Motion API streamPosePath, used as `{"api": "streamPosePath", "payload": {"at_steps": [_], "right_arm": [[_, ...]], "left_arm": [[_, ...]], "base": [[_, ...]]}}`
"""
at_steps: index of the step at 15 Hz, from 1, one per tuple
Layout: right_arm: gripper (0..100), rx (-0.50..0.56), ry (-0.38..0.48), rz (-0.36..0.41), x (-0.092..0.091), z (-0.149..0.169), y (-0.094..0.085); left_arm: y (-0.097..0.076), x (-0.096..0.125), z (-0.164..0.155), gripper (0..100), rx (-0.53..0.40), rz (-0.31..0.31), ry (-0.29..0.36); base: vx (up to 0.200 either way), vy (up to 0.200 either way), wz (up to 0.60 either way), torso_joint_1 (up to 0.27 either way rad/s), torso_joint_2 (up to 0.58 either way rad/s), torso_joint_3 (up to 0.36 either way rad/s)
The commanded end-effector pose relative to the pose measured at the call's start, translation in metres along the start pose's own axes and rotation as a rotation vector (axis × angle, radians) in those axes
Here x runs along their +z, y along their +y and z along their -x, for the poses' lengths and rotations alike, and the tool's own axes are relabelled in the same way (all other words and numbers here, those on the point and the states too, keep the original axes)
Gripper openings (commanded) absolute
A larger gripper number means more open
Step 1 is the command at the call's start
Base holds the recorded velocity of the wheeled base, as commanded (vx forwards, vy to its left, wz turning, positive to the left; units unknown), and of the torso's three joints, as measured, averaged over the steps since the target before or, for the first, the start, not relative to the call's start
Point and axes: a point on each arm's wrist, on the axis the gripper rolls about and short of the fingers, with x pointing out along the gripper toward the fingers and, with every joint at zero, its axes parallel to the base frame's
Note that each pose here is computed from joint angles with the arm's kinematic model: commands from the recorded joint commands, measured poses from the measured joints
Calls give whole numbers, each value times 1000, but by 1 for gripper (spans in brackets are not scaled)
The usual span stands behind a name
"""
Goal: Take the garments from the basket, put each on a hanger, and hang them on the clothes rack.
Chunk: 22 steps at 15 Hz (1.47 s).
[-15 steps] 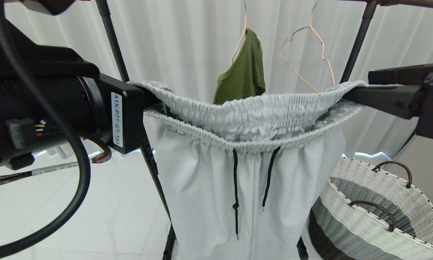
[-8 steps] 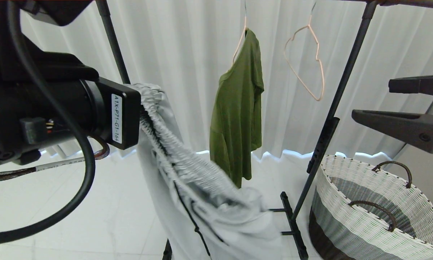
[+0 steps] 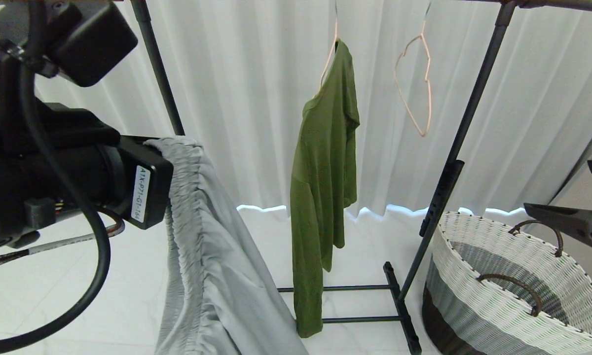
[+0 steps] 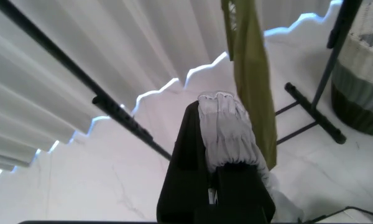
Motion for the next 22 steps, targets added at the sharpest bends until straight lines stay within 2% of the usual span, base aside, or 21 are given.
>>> {"api": "streamPosePath", "payload": {"at_steps": [1, 6, 8, 14, 19, 22], "right_arm": [[100, -75, 50, 9, -6, -7, -8], [100, -155, 102, 118, -29, 2, -20], [100, -165, 97, 122, -38, 5, -20], [100, -189, 19, 83, -53, 6, -16], [100, -196, -7, 0, -59, 10, -16], [100, -224, -2, -74, -60, 9, -19]], "left_arm": [[4, -2, 5, 0, 11, 8, -6], [3, -3, 3, 0, 8, 5, 2], [3, -5, 3, 0, 11, 6, 6], [8, -8, 2, 0, 33, 10, 20], [9, -10, 4, 0, 39, 13, 20], [9, -17, 6, 0, 35, 1, 34]], "base": [[0, 0, 0, 0, 0, 0], [0, 0, 0, 0, 0, 0], [0, 0, 0, 0, 0, 0], [0, 0, 0, 26, -71, -42], [0, 0, 0, 174, -433, -251], [0, 0, 0, 216, -483, -276]]}}
